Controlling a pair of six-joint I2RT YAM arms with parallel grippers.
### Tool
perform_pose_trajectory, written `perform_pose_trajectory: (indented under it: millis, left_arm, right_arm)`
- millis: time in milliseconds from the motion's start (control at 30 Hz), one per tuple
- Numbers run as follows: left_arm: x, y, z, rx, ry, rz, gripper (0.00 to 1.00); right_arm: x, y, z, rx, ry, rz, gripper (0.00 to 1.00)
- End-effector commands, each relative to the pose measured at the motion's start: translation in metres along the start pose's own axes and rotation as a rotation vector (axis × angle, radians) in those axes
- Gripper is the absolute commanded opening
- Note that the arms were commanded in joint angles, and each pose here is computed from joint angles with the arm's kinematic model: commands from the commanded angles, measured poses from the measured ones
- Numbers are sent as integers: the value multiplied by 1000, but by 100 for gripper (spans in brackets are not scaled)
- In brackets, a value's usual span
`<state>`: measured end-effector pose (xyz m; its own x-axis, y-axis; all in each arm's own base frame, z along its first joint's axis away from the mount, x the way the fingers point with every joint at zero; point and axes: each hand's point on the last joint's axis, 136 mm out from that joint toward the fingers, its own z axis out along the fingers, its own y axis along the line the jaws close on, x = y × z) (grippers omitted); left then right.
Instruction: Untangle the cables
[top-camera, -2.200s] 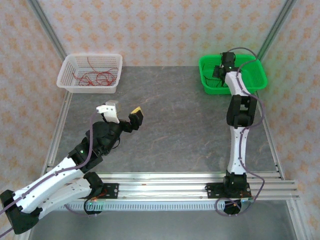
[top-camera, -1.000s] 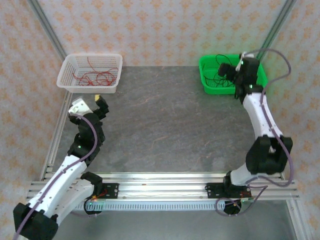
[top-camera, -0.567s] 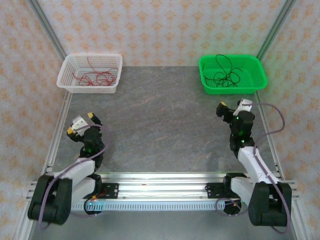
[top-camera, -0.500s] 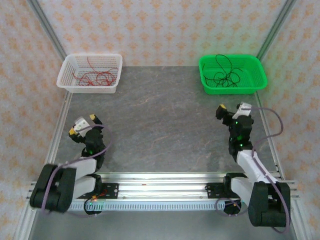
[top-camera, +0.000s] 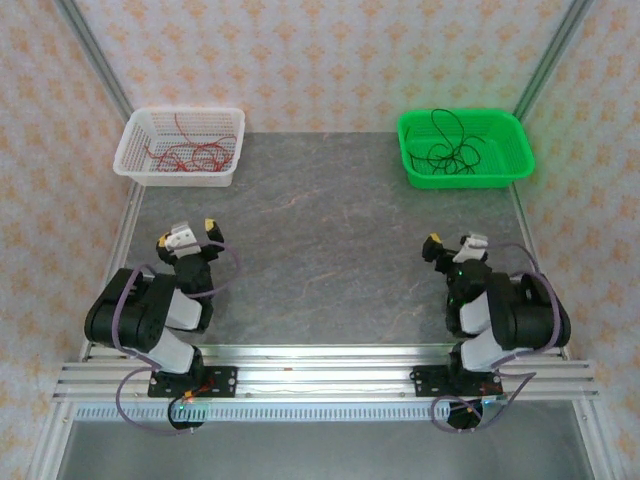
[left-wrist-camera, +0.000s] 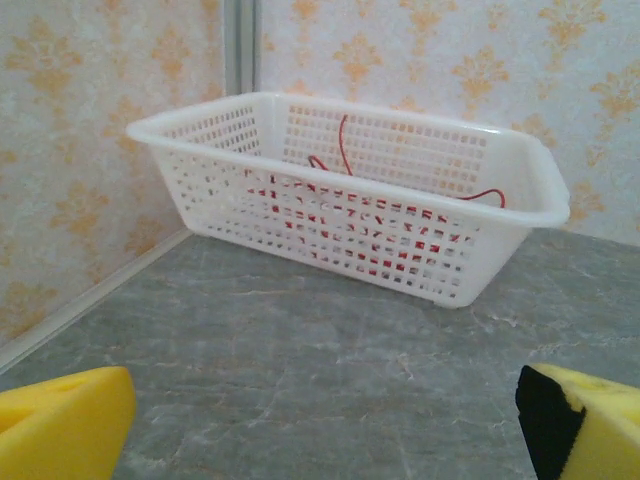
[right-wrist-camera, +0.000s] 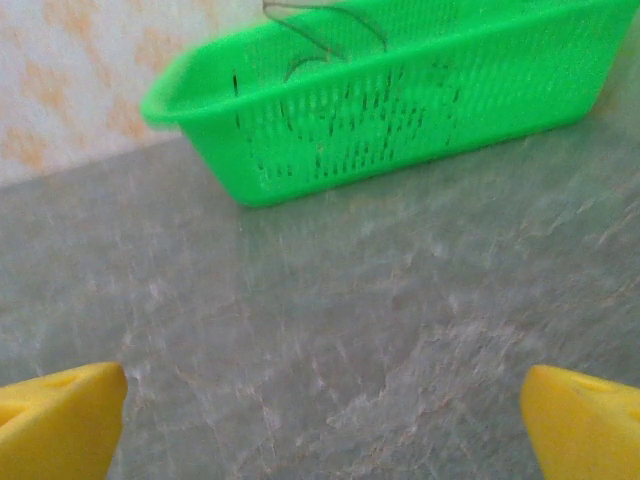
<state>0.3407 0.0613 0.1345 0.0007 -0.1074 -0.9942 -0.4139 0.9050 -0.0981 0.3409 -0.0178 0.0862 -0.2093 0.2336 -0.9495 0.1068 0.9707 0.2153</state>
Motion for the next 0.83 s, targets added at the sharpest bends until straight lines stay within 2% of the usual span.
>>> perform_pose_trajectory:
  millis: [0, 33, 67, 167, 367, 700, 800]
  left_arm:
    - [-9, -5, 12, 26, -18, -14, 100]
    - [-4, -4, 14, 15, 14, -14, 100]
    - [-2, -4, 15, 14, 31, -12, 100]
    - [-4, -4, 13, 19, 6, -6, 99]
    - [0, -18, 16, 88, 38, 28, 99]
    - [1, -21, 19, 107, 47, 23, 99]
    - [1, -22, 18, 120, 41, 31, 99]
  right_arm:
    - [-47, 17, 25, 8, -121, -55, 100]
    - [-45, 14, 21, 19, -130, -42, 100]
    - [-41, 13, 26, 26, -88, -46, 100]
    - [-43, 13, 23, 24, -109, -45, 100]
    - [-44, 13, 24, 26, -101, -47, 100]
    - [-43, 13, 26, 28, -93, -47, 100]
    - [-61, 23, 11, -11, -157, -64, 100]
